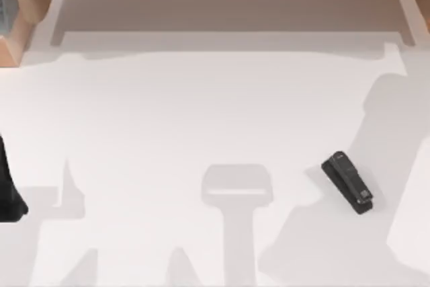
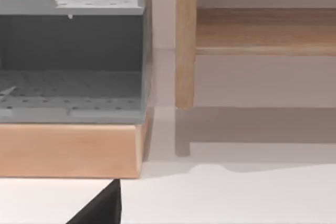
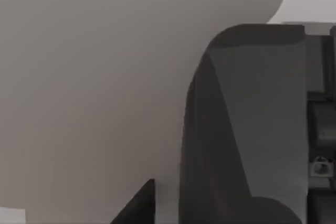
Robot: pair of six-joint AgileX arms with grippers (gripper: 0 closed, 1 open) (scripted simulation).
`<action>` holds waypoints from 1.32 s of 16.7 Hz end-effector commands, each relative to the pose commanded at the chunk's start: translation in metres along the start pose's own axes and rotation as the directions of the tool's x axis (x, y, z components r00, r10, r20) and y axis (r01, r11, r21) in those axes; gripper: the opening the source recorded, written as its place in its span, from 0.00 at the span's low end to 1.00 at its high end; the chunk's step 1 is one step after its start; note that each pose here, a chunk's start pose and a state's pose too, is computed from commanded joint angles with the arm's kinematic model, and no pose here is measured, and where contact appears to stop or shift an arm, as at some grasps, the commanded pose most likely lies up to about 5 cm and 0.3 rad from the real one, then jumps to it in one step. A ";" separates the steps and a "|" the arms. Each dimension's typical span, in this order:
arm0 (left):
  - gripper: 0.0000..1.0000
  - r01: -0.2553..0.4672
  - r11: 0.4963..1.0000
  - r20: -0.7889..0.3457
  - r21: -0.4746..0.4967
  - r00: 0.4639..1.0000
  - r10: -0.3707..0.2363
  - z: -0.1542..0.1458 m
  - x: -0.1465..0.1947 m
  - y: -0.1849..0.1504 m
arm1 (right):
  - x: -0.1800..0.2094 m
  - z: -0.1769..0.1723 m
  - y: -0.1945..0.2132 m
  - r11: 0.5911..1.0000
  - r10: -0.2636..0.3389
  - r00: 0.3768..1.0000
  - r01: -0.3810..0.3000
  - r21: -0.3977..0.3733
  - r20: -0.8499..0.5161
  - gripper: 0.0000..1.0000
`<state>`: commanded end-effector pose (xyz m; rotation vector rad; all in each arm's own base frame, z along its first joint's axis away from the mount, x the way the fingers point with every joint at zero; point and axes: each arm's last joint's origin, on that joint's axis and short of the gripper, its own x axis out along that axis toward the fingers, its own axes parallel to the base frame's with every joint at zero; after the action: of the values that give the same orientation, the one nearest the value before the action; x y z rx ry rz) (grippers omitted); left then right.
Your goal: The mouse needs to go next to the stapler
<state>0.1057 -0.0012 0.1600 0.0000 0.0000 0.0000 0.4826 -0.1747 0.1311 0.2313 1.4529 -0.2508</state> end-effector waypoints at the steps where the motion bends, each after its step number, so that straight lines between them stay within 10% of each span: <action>1: 1.00 0.000 1.000 0.000 0.000 1.000 0.000 0.000 0.000 0.000 | 0.000 0.000 0.000 1.000 0.000 1.000 0.000 0.000 0.000 0.55; 8: 1.00 0.000 1.000 0.000 0.000 1.000 0.000 0.000 0.000 0.000 | 0.000 0.000 0.000 1.000 0.000 1.000 0.000 0.000 0.000 0.02; 22: 1.00 0.000 1.000 0.000 0.000 1.000 0.000 0.000 0.000 0.000 | -0.028 -0.004 -0.008 1.000 -0.001 0.999 0.000 0.021 0.038 0.00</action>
<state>0.1057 -0.0012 0.1600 0.0000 0.0000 0.0000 0.4731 -0.1801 0.1585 0.2425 1.4128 -0.2697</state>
